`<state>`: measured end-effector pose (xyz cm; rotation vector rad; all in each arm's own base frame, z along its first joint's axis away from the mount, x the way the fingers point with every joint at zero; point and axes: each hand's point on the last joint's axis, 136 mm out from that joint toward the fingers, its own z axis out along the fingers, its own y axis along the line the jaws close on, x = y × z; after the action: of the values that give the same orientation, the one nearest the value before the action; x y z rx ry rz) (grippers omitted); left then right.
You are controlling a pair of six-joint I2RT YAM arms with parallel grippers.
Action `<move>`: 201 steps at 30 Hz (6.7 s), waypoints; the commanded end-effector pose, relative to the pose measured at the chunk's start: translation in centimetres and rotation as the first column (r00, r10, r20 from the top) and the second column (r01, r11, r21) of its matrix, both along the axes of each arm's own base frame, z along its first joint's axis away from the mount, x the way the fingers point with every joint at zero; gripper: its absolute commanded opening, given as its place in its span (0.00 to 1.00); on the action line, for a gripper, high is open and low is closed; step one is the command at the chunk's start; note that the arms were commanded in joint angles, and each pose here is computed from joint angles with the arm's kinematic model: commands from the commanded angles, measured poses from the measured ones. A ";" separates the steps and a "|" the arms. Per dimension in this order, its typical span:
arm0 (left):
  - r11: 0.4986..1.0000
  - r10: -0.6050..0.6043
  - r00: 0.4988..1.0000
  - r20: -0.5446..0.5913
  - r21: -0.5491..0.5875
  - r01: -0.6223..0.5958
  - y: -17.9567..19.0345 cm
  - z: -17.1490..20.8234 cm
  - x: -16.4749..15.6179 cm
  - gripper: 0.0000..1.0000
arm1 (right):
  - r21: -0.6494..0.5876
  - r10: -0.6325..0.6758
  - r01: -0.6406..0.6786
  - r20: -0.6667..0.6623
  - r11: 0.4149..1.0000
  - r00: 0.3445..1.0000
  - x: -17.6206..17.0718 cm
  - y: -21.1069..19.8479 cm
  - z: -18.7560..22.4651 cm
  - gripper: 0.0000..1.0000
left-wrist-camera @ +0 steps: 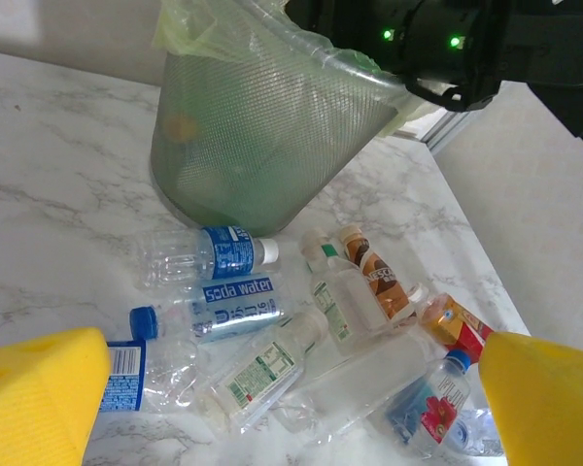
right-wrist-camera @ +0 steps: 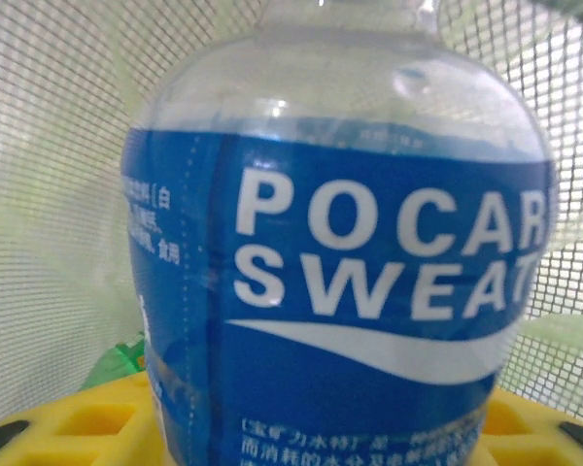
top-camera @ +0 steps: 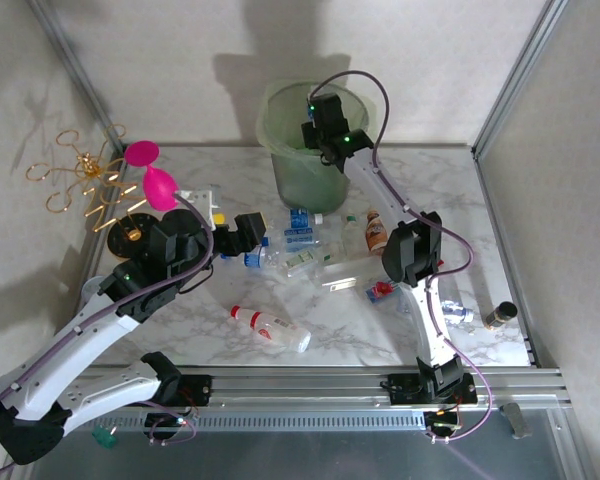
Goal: Put the plastic bottles in the bin
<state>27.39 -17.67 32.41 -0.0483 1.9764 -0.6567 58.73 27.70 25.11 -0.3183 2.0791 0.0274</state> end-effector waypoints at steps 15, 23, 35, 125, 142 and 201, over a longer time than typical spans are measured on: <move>1.000 -0.010 1.000 0.004 -0.008 0.010 -0.3 0.1 -0.1 0.97 | 0.010 -0.027 0.026 0.098 1.000 0.995 -0.5 -1.0 5.2 0.76; 1.000 0.012 1.000 0.004 -0.013 -0.012 0.4 0.6 -0.4 0.98 | 0.076 -0.011 -0.004 0.203 0.997 0.979 -2.8 -1.5 12.1 0.76; 0.995 0.086 0.992 -0.092 -0.046 -0.091 1.7 -0.8 -1.1 1.00 | 0.260 0.036 -0.119 0.302 0.958 0.953 -11.0 -1.8 20.8 0.75; 0.952 0.155 0.945 -0.289 -0.211 -0.221 -1.3 -4.2 0.9 0.34 | 0.479 0.378 -0.471 0.282 0.741 0.882 -34.2 -5.9 12.8 0.83; 0.916 -0.229 0.966 0.120 -0.310 0.255 -4.8 7.9 -3.1 0.31 | 0.715 0.913 -0.694 0.227 0.080 0.340 -43.1 4.2 12.2 0.98; 0.977 -0.086 0.978 0.190 -0.176 0.120 -0.1 9.0 -3.8 0.99 | 0.421 0.188 -0.290 0.267 0.860 0.945 -6.4 0.4 15.9 0.44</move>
<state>23.71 -18.30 40.20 -0.0098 1.7720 -0.9015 50.19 28.41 41.99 -0.2737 1.7018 0.7155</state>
